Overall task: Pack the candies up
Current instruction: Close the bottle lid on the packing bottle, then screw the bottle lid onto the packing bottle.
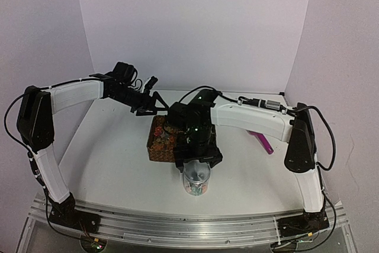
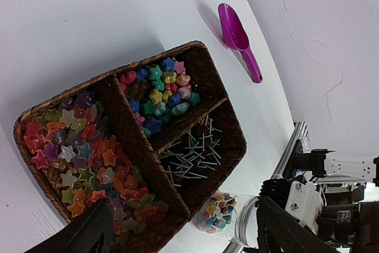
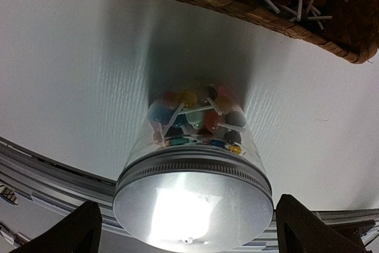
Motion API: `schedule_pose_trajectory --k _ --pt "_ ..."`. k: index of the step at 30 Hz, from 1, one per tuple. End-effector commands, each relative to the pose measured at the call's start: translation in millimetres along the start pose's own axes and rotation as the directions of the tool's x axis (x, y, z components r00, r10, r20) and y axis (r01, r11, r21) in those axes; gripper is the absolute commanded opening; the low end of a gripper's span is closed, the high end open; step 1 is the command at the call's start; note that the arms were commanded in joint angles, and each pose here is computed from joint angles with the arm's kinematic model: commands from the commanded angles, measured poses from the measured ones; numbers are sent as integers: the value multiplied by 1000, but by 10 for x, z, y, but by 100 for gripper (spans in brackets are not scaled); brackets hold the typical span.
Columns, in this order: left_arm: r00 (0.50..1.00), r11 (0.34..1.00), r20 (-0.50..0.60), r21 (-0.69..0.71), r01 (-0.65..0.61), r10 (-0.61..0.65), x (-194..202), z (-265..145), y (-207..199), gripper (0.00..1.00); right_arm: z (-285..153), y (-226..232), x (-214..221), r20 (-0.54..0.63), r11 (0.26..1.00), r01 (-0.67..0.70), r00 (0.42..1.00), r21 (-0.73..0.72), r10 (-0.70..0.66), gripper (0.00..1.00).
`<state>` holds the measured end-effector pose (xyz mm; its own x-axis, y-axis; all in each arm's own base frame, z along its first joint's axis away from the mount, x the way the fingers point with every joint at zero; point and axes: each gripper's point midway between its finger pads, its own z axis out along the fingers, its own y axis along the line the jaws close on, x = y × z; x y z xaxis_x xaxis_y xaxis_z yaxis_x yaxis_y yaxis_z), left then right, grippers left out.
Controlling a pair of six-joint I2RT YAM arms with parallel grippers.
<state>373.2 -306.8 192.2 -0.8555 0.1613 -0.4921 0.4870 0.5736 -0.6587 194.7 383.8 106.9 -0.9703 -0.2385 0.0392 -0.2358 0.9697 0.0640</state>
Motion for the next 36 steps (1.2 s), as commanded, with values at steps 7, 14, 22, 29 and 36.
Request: schedule_pose_trajectory --k 7,14,22,29,36 --pt "994 993 22 39 -110 109 -70 -135 -176 82 -726 85 -265 213 997 15 977 -70 0 98" --pt "900 892 82 122 -435 428 23 -405 -623 76 -1290 -170 -406 399 986 -38 911 -160 100 98" --pt "671 644 -38 325 -692 740 1311 -118 -1186 53 -799 -426 -169 350 861 -92 888 -500 298 50" --pt "864 874 -211 285 -393 457 1434 387 -1035 41 -532 -396 -78 339 824 -16 907 -566 251 49" --pt "921 917 -231 324 -232 315 1440 574 -1051 47 -237 -346 -28 295 806 -3 930 -592 220 40"
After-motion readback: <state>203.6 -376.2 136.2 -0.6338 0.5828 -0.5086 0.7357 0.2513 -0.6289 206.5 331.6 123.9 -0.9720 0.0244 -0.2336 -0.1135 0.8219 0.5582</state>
